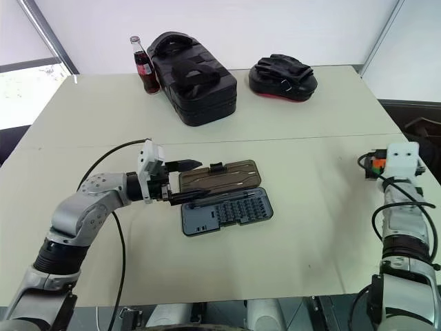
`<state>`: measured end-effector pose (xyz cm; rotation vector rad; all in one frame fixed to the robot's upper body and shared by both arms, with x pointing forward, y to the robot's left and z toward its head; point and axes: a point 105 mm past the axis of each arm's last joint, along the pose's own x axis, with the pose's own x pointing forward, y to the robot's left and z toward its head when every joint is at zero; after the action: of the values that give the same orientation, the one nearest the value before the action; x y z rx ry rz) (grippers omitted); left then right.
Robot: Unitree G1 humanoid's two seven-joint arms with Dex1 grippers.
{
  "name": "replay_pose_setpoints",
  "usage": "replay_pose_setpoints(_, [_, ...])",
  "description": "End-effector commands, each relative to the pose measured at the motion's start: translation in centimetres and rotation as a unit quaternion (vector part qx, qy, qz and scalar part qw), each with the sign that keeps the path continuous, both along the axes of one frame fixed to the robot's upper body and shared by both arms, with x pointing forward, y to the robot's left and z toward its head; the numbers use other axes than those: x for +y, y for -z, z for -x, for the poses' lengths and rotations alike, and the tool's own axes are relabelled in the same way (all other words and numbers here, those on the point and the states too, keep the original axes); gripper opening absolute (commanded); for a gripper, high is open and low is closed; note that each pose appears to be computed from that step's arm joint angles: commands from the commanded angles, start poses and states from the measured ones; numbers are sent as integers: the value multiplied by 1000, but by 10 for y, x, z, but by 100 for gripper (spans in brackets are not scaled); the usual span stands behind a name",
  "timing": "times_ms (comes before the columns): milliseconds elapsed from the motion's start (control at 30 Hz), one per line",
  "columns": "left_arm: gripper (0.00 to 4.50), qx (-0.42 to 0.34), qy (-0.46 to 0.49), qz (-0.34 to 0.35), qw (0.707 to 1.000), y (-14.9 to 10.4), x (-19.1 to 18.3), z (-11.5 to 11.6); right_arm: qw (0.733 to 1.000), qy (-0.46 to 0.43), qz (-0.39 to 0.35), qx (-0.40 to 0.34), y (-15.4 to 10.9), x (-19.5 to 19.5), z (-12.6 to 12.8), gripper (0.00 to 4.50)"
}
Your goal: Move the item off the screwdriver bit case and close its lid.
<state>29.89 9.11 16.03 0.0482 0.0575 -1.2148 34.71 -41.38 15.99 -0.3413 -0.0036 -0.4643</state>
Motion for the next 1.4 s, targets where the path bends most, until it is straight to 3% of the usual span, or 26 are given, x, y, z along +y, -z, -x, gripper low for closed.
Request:
replay_pose_setpoints(33, [450,-9,-24,21,999,-13,13,-4,993,8,47,-107,-76,-6,15,447])
replay_pose_setpoints(167, [450,-2,-45,21,999,-13,23,-5,980,-55,57,-184,-135,20,14,447])
replay_pose_setpoints(333, [450,4,-64,6,998,-3,31,-2,948,-268,17,-173,-151,112,-15,447])
replay_pose_setpoints(467, [450,-9,-101,-12,995,5,40,-6,894,-441,-21,-73,-120,188,-19,447])
replay_pose_setpoints(600, [450,-22,-129,-34,991,14,48,-15,780,-609,-57,133,-53,247,25,447])
replay_pose_setpoints(667, [450,-13,-132,-36,991,20,50,-21,754,-628,-67,183,-38,251,39,447])
replay_pose_setpoints(867, [450,-22,-110,-64,992,23,52,-44,730,-638,-69,236,-33,242,56,447])
replay_pose_setpoints(1033, [450,-26,-99,-65,993,13,51,-76,734,-637,-64,228,-37,245,56,447])
replay_pose_setpoints(1167, [450,-12,-68,-92,993,20,41,-94,734,-641,-63,215,-41,254,59,447])
replay_pose_setpoints(1400, [450,10,-15,-138,990,32,26,-104,723,-653,-64,218,-44,272,78,447])
